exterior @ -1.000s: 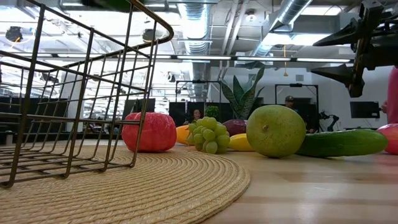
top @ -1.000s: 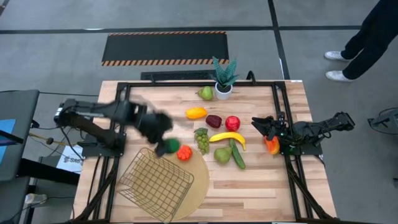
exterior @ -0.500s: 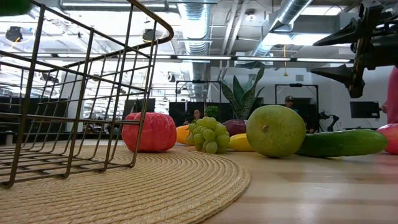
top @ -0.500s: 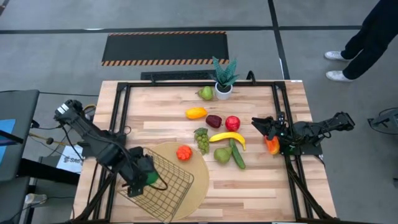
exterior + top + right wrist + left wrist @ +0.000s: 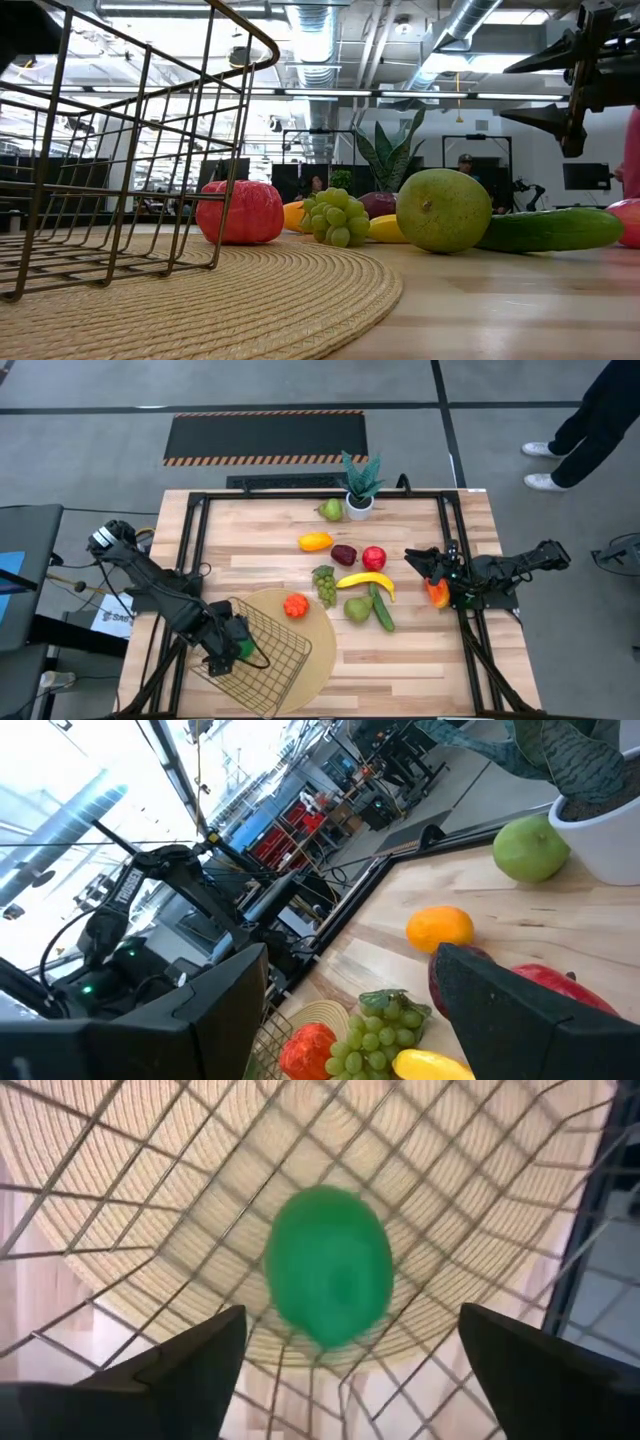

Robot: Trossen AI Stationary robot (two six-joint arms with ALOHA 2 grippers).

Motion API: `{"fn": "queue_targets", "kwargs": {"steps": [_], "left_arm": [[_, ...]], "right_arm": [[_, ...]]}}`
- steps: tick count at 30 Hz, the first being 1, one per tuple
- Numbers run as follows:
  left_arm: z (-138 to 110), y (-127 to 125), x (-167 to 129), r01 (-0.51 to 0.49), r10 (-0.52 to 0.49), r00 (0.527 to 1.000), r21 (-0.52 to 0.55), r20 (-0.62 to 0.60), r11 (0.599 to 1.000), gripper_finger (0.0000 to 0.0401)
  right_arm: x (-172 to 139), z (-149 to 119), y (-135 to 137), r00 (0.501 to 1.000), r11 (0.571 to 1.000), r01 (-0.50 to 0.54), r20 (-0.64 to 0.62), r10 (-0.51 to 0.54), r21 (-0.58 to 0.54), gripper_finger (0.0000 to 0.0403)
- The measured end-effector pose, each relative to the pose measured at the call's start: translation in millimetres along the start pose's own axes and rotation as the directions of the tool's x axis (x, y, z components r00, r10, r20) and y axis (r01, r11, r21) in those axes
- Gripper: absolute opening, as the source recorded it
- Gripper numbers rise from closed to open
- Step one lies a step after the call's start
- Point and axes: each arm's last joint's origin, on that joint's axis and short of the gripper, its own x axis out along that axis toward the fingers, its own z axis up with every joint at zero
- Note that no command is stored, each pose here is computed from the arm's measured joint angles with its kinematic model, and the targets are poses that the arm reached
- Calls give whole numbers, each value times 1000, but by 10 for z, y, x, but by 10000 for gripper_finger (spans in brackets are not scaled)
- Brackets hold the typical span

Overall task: Build produce basket
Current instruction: Put the lime into the mesh basket, then put the bottom pear into the mesh basket

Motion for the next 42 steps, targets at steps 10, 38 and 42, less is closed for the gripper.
{"fn": "queue_targets", "kwargs": {"steps": [10, 38, 42], "left_arm": [[141, -6, -82, 64, -62, 996, -41, 66, 997, 390], [2528, 899, -451, -112, 243, 826, -274, 509, 955, 391], [2903, 781, -171, -107, 244, 838, -292, 488, 950, 391]], "right_arm": [[0, 3, 3, 1000, 1000, -4, 2, 4, 3, 311], [0, 6, 7, 1000, 1000, -8, 4, 8, 4, 311], [0, 2, 3, 1000, 1000, -4, 0, 4, 0, 311]]}}
